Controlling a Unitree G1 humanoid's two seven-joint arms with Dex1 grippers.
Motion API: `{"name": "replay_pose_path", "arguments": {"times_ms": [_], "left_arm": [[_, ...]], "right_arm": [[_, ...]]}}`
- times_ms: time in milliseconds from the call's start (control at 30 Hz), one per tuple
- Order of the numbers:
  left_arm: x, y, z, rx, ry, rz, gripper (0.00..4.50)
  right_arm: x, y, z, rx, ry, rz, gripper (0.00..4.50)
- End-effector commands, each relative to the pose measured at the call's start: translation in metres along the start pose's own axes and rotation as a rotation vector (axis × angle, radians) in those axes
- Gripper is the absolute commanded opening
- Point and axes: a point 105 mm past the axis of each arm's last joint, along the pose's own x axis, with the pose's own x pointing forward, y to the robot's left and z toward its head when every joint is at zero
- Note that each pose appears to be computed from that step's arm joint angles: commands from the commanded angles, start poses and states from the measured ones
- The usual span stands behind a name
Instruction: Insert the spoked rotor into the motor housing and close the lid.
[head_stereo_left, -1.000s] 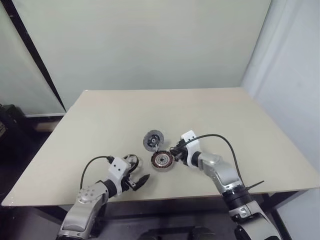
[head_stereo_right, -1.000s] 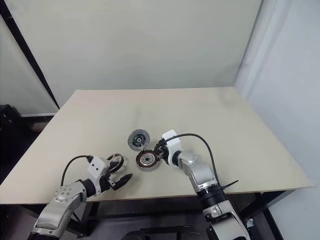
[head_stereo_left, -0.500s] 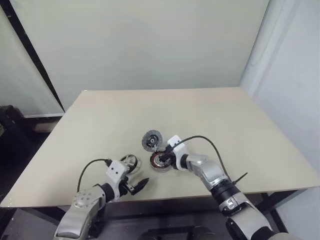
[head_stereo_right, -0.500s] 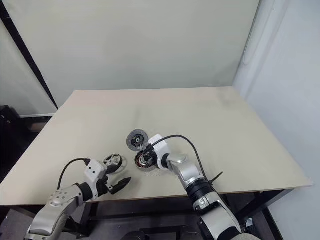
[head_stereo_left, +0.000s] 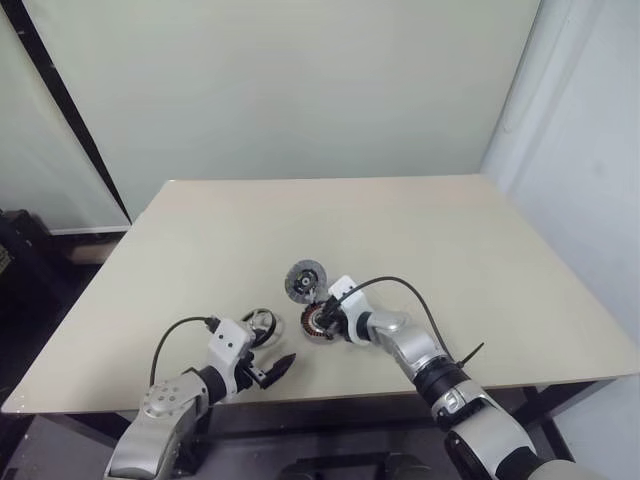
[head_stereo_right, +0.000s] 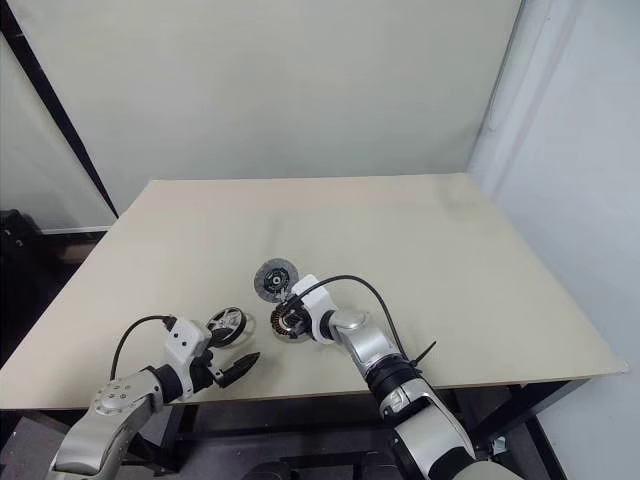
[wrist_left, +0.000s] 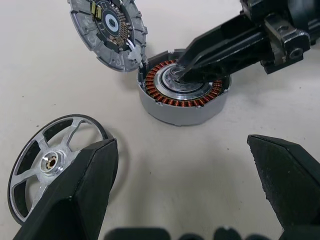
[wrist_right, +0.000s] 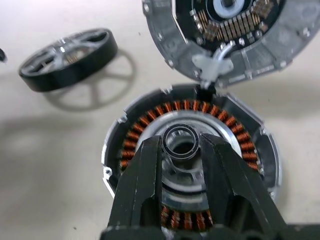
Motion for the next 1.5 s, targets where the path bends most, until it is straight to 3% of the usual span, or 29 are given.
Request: {"name": "replay_pose_path", "arguments": {"times_ms": [33, 900, 1233, 1300, 1367, 1500], "left_arm": [[-0.002, 0.003, 0.017, 0.033, -0.055, 0.013, 4.5], [0.002, 0.0, 0.017, 0.032, -0.065, 0.004, 4.5], [0.004, -0.001, 0.017, 0.032, -0.067, 0.005, 4.5], [0.004, -0.001, 0.016, 0.032, -0.067, 0.006, 4.5], [0.004, 0.0, 0.016, 0.033, -0.067, 0.006, 4.5], [0.005, -0.001, 0.017, 0.034, -0.068, 0.003, 4.5]], "right_arm": [[-0.002, -0.006, 0.022, -0.045, -0.057, -0.017, 0.8], [-0.001, -0.01, 0.009, -0.058, -0.003, -0.029, 0.8], [-0.006, -0.01, 0.021, -0.032, -0.053, -0.018, 4.13], [-0.008, -0.008, 0.026, -0.018, -0.074, -0.008, 4.43], [-0.01, -0.006, 0.031, -0.005, -0.1, -0.002, 4.25], [-0.011, -0.006, 0.035, 0.0, -0.113, -0.009, 3.08]]}}
